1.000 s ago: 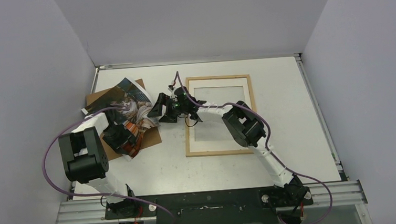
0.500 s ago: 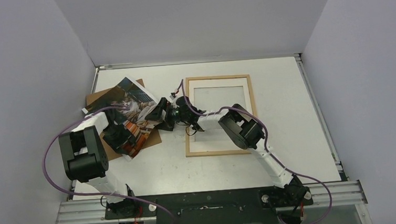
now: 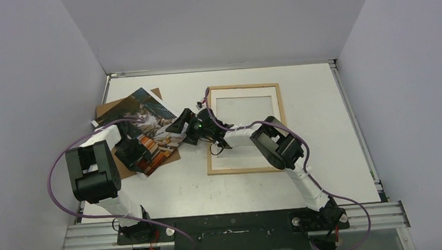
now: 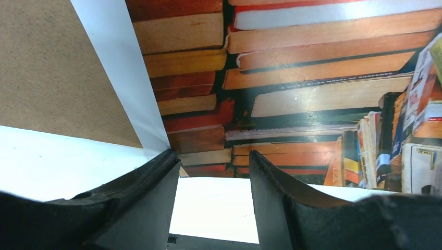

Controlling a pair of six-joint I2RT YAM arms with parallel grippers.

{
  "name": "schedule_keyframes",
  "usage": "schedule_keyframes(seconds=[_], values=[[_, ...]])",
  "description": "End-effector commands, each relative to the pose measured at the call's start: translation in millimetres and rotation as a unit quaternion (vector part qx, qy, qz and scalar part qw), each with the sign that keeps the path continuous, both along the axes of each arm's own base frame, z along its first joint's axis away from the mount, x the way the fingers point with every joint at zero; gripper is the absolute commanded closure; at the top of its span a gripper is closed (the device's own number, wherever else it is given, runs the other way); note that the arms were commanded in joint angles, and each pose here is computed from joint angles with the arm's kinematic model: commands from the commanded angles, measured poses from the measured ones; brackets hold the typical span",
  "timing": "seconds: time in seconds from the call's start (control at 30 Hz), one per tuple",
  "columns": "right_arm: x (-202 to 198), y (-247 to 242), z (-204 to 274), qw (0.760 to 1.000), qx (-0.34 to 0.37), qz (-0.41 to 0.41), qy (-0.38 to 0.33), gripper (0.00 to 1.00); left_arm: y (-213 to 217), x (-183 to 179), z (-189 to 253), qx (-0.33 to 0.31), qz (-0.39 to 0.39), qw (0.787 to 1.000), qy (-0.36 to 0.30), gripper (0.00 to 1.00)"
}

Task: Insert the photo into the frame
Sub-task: Turn over the photo at the center of the board.

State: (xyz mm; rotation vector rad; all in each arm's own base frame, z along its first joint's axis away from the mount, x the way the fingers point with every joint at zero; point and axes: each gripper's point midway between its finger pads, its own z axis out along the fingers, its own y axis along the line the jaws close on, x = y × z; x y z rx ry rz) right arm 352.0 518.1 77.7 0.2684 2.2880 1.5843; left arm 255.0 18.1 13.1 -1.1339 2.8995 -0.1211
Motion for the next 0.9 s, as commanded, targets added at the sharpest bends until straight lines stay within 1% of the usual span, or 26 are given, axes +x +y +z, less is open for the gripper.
schedule_keyframes(seconds=[0.0, 0.07, 0.17, 0.3, 0.4, 0.57, 0.7, 0.77, 0.87], values=[[18.9, 7.3, 56.7, 0.995, 0.048, -0.037, -0.076, 0.22, -3.3, -1.1, -13.3, -0.010, -0.001, 1.000, 0.008, 0.50], [21.0, 12.1, 49.1, 0.996, 0.051, -0.037, -0.069, 0.27, -3.7, -0.5, -13.7, -0.012, -0.001, 1.000, 0.008, 0.50], [21.2, 14.1, 36.1, 0.997, 0.046, -0.037, -0.059, 0.39, -4.1, -0.4, -12.9, -0.012, -0.001, 1.000, 0.007, 0.51], [18.3, 3.0, 23.9, 0.997, 0.003, -0.047, -0.067, 0.51, -4.4, -0.4, -10.4, -0.011, 0.001, 1.000, 0.004, 0.51], [15.7, -4.8, 16.7, 0.996, -0.020, -0.053, -0.070, 0.63, -5.4, 1.6, -8.1, -0.013, 0.006, 1.000, -0.004, 0.51], [17.3, -11.7, 13.2, 0.993, -0.056, -0.052, -0.091, 0.81, -4.3, 9.6, 3.0, -0.011, 0.010, 1.000, -0.024, 0.51], [19.8, -13.7, 14.2, 0.989, -0.081, -0.044, -0.116, 0.95, -0.7, 19.8, 23.1, -0.001, 0.009, 0.999, -0.050, 0.51], [21.4, -15.7, 18.9, 0.986, -0.091, -0.042, -0.135, 1.00, 1.1, 26.0, 35.9, 0.004, 0.009, 0.998, -0.068, 0.49], [22.8, -17.0, 29.9, 0.980, -0.098, -0.036, -0.168, 1.00, 4.0, 36.0, 57.5, 0.012, 0.009, 0.995, -0.096, 0.47]])
